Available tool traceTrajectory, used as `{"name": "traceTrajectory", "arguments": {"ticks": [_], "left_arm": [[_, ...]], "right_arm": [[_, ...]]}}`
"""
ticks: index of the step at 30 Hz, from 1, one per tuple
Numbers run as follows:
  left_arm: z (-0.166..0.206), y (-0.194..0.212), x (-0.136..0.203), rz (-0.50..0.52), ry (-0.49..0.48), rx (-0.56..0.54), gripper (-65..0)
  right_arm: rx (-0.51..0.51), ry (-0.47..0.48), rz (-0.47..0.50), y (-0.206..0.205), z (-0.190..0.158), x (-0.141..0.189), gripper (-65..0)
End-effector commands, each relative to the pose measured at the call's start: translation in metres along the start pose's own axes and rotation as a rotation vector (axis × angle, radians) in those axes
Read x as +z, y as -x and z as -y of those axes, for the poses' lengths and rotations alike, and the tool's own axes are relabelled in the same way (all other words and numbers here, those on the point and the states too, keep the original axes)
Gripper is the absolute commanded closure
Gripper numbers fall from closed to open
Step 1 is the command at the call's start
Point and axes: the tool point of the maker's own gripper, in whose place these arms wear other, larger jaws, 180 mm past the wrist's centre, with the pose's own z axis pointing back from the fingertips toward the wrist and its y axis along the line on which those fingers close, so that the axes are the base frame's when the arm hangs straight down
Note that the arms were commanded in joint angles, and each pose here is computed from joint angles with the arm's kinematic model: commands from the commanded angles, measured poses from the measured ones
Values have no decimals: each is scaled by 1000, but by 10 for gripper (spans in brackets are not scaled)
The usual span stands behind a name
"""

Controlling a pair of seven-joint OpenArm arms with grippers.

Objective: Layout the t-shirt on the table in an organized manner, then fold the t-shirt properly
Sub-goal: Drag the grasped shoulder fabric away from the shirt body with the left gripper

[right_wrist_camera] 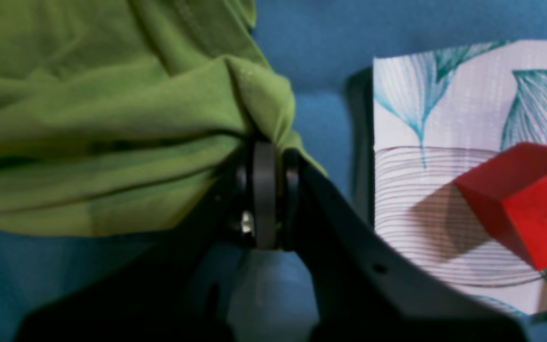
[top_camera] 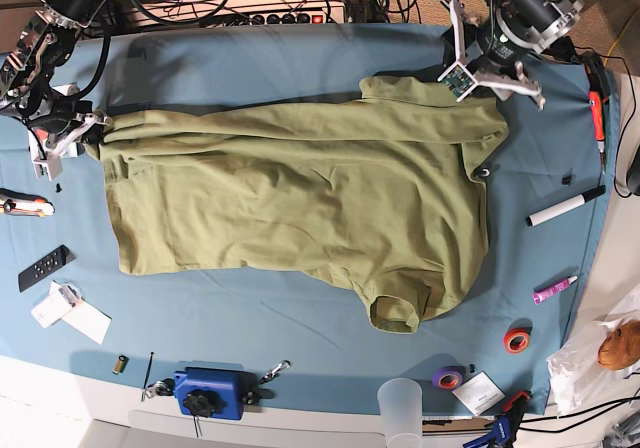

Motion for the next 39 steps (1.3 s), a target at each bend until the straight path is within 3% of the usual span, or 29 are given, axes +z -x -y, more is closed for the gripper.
{"name": "traceTrajectory", "arguments": {"ticks": [1, 12, 17, 24, 26, 29, 31, 36, 39], "left_arm": [[-3, -5, 3, 22, -7, -18, -256], [7, 2, 3, -15, 9, -215, -230], [-10, -14, -1, 6, -150, -237, -230], [12, -29, -7, 50, -77, -307, -230], [10, -18, -10, -4, -86, -292, -230], [-9, -4, -8, -93, -179, -267, -230], [-14, -4, -7, -99, -209, -274, -230], [11, -12, -11, -34, -75, -306, -230], [12, -14, -11, -25, -71, -298, -230]], "right_arm": [[19, 12, 49, -16, 6, 8, 0], [18, 11, 53, -17, 6, 8, 0], [19, 11, 53, -17, 6, 8, 0], [18, 10, 53, -17, 6, 8, 0], [18, 10, 54, -17, 5, 8, 0], [18, 10, 55, -17, 5, 8, 0], [18, 10, 55, -17, 5, 8, 0], [18, 10, 56, -18, 5, 9, 0], [18, 10, 57, -18, 5, 9, 0]]}}
